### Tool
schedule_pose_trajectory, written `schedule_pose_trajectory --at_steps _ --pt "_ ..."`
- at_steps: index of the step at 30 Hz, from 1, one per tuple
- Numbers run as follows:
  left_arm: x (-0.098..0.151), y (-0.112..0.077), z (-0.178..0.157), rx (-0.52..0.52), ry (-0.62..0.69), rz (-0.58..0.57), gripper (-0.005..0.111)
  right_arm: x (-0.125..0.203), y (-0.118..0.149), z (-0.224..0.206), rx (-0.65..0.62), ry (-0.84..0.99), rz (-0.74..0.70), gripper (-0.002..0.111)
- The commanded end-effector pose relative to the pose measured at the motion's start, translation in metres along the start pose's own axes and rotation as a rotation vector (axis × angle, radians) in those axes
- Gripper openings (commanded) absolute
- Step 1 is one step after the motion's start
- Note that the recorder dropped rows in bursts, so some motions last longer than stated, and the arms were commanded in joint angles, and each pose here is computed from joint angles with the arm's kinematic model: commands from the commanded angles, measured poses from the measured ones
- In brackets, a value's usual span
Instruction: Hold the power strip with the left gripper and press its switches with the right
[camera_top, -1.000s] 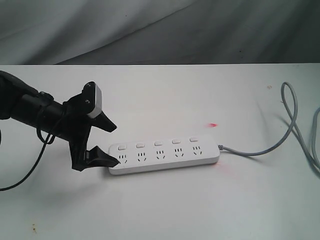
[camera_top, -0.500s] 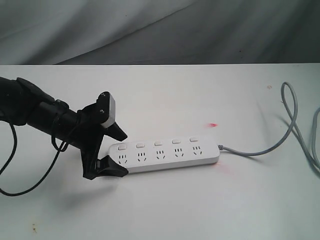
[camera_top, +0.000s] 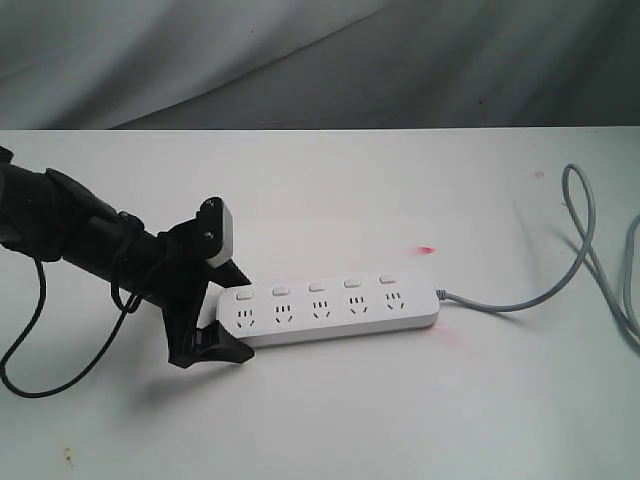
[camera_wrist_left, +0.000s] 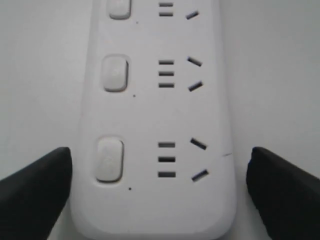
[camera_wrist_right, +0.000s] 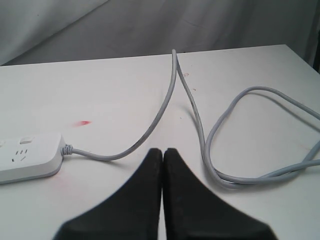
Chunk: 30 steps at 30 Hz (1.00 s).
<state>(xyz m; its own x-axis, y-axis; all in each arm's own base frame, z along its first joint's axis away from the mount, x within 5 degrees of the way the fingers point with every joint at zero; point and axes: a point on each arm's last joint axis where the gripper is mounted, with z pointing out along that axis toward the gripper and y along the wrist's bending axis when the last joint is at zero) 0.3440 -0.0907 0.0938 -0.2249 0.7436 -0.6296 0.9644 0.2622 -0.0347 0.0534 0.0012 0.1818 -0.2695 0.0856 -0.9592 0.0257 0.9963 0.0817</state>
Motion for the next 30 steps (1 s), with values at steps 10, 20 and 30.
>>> schedule_pose_trajectory --at_steps 10,20,30 --pt "-0.0025 -0.0005 0.0015 0.008 -0.014 -0.002 0.057 0.0004 0.0001 0.0 -0.003 -0.01 0.005 0.0" --pt "-0.0021 0.0003 0.0015 0.0 -0.009 -0.002 0.013 0.0004 0.0001 0.0 -0.003 -0.01 0.005 0.0" --pt "-0.0022 0.0001 0.0015 0.002 -0.01 -0.002 0.0 0.0004 0.0001 0.0 -0.003 -0.01 0.005 0.0"
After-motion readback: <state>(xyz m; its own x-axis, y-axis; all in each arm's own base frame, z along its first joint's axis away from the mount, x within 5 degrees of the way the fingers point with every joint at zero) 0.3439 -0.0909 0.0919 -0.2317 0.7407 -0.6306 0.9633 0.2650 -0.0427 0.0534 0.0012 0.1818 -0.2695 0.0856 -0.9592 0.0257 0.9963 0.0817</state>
